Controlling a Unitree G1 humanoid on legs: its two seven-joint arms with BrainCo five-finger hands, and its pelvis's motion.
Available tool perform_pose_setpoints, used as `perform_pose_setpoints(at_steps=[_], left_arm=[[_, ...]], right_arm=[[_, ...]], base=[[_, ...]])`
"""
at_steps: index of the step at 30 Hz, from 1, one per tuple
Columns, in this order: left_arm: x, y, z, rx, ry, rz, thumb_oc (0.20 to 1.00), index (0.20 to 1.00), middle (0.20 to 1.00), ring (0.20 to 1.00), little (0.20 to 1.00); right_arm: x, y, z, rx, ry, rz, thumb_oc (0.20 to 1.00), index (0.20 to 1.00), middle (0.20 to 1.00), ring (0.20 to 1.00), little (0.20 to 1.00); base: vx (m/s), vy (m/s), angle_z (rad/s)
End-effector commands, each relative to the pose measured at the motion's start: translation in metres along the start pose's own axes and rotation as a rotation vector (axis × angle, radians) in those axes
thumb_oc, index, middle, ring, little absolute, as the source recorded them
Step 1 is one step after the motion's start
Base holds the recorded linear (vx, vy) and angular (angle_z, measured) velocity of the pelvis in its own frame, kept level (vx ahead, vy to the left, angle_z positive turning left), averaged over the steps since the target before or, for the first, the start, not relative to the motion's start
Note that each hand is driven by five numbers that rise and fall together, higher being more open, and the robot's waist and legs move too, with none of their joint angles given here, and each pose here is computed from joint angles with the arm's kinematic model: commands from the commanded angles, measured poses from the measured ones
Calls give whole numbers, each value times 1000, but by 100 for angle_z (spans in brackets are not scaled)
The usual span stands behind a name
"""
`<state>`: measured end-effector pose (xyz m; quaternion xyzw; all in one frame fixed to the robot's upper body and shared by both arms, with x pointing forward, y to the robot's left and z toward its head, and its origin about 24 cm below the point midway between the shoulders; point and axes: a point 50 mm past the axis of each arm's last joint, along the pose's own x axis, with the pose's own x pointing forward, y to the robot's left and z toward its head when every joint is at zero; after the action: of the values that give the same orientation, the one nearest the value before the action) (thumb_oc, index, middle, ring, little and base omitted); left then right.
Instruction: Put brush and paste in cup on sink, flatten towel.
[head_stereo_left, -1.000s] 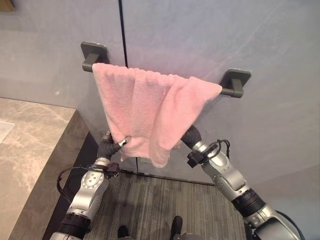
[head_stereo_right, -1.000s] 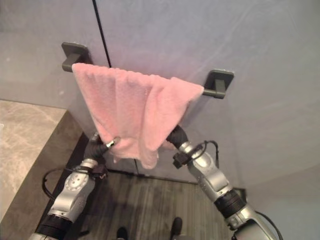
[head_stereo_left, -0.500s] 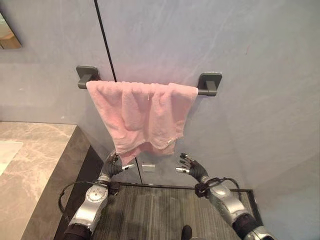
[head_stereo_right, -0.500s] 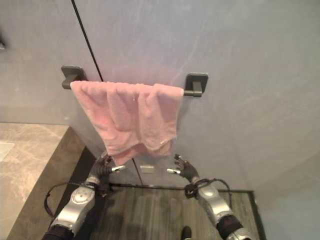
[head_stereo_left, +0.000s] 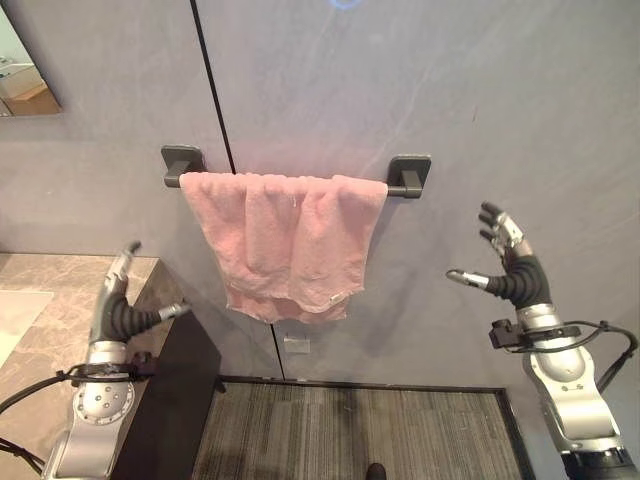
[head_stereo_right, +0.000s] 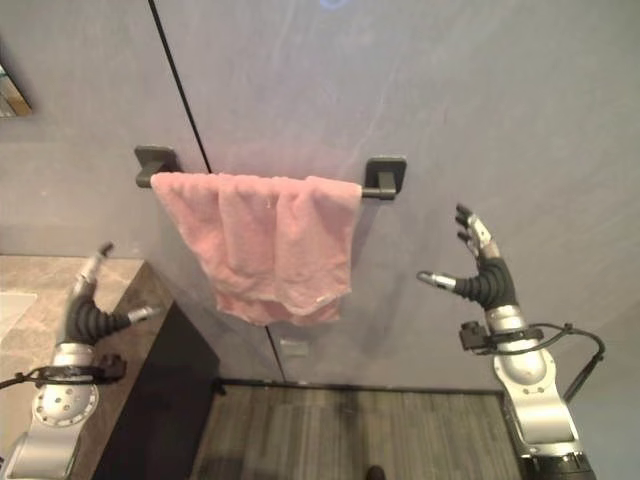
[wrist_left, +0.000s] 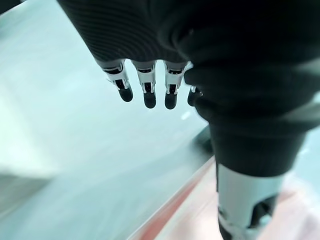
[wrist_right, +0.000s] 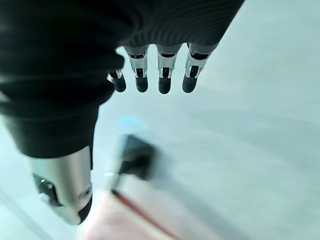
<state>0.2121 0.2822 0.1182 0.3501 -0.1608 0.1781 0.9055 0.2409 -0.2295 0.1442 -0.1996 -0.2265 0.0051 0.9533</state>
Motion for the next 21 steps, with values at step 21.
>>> perform_pose_setpoints(at_steps=[21], left_arm=[[120,-6,111,535,-662,-253,1000,1000,1000,1000,1000]], right_arm=[[144,93,126,-780,-629,391,1000,1000,1000,1000,1000]], base=[[0,9,0]])
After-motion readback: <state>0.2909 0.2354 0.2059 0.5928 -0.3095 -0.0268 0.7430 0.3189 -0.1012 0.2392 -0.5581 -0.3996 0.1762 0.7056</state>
